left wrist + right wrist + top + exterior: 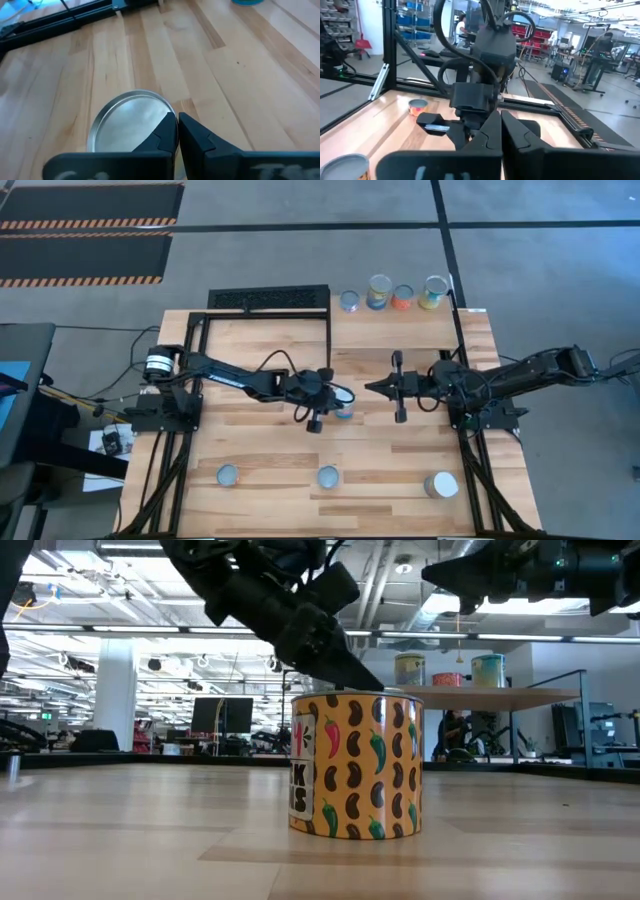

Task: Pick and place cans onto a shelf
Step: Put the top canned tomatoes on the shelf

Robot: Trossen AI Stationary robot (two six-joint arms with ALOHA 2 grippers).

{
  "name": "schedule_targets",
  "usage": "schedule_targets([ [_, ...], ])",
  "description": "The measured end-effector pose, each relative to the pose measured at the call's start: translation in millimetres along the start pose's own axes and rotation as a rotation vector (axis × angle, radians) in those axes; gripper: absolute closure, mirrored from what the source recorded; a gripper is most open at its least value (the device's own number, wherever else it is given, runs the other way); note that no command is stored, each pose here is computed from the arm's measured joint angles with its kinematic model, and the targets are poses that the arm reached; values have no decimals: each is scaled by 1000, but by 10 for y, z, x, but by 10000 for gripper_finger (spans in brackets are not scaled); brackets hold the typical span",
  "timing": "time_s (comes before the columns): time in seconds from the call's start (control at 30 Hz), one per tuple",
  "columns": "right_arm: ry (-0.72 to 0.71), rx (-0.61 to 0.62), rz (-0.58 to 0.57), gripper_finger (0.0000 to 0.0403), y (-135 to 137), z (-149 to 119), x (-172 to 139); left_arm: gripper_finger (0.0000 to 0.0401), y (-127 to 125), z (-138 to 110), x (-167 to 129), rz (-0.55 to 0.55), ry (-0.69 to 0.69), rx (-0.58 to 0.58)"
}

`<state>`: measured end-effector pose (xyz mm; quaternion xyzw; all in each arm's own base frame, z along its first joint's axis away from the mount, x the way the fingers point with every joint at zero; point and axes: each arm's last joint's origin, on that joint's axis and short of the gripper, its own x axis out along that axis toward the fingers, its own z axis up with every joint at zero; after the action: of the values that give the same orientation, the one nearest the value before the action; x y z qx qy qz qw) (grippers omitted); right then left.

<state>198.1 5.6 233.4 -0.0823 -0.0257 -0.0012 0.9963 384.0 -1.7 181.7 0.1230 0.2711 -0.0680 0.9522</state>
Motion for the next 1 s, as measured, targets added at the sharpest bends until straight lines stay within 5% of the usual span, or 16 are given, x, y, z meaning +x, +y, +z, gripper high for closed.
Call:
schedule_targets([
  [0.47,59,59,8,354,10,-64,8,340,73,134,-295,40,-72,-7],
  [0.83,354,108,-9,396,67,-146,388,399,-3,-453,-883,99,-280,-132],
  [1.0,468,134,-5,354,209,-202,640,395,1,-676,-1097,140,-316,-158],
])
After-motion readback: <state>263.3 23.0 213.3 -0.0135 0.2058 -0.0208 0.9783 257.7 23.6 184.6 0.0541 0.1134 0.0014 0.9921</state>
